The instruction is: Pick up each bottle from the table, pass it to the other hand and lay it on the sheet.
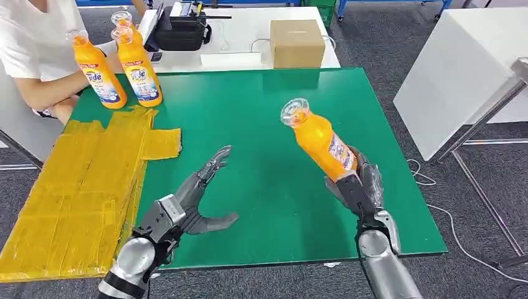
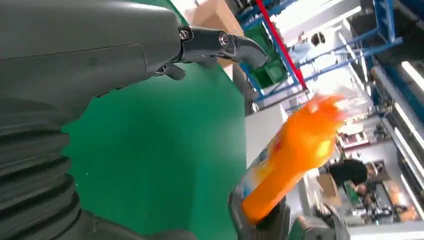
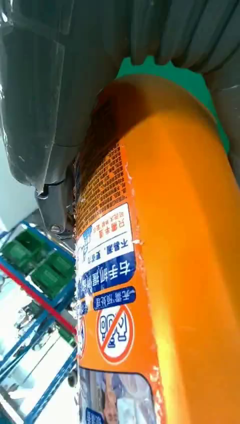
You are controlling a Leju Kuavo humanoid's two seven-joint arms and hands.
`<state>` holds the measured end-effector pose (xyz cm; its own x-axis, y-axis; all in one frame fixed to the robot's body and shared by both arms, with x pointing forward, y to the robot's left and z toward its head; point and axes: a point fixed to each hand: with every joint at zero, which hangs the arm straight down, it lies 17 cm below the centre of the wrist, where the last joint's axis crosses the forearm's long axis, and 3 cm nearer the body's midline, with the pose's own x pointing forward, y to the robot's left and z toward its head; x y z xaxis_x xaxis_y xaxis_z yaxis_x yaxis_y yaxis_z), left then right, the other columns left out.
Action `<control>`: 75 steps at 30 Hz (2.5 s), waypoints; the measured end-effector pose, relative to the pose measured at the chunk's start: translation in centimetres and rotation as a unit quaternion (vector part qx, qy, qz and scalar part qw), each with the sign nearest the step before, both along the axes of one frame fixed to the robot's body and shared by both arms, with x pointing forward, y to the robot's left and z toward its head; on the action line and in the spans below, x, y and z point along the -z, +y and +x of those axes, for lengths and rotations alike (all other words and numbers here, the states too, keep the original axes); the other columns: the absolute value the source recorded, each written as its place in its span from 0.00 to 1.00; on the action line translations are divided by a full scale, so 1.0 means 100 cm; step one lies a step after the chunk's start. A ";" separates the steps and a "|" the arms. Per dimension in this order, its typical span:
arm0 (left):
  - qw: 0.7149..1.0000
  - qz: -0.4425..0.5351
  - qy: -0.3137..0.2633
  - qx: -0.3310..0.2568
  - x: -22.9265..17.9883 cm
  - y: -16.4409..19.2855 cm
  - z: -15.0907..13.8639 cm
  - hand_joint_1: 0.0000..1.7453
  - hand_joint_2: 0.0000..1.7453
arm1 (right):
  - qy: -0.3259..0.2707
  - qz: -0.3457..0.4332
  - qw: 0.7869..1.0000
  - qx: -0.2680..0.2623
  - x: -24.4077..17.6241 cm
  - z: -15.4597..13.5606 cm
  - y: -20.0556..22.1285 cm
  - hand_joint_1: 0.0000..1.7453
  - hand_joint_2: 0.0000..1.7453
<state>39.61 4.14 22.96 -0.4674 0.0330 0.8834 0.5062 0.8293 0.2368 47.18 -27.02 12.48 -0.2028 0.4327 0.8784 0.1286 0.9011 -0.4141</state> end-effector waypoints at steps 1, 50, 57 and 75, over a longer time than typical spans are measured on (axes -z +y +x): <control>1.000 0.001 -0.001 0.005 -0.001 -0.003 0.000 0.00 1.00 | -0.005 0.012 1.000 -0.006 -0.003 0.000 0.005 1.00 1.00; 0.995 -0.050 0.061 0.058 -0.005 -0.021 0.022 0.00 1.00 | 0.038 0.057 0.953 -0.294 -0.002 -0.042 0.277 1.00 1.00; 0.995 -0.051 0.071 0.055 0.001 -0.020 0.026 0.00 1.00 | 0.043 0.044 0.950 -0.307 0.007 -0.054 0.291 1.00 1.00; 0.991 -0.071 0.102 0.041 0.017 -0.013 0.032 1.00 1.00 | 0.050 0.025 0.949 -0.310 0.021 -0.061 0.298 1.00 1.00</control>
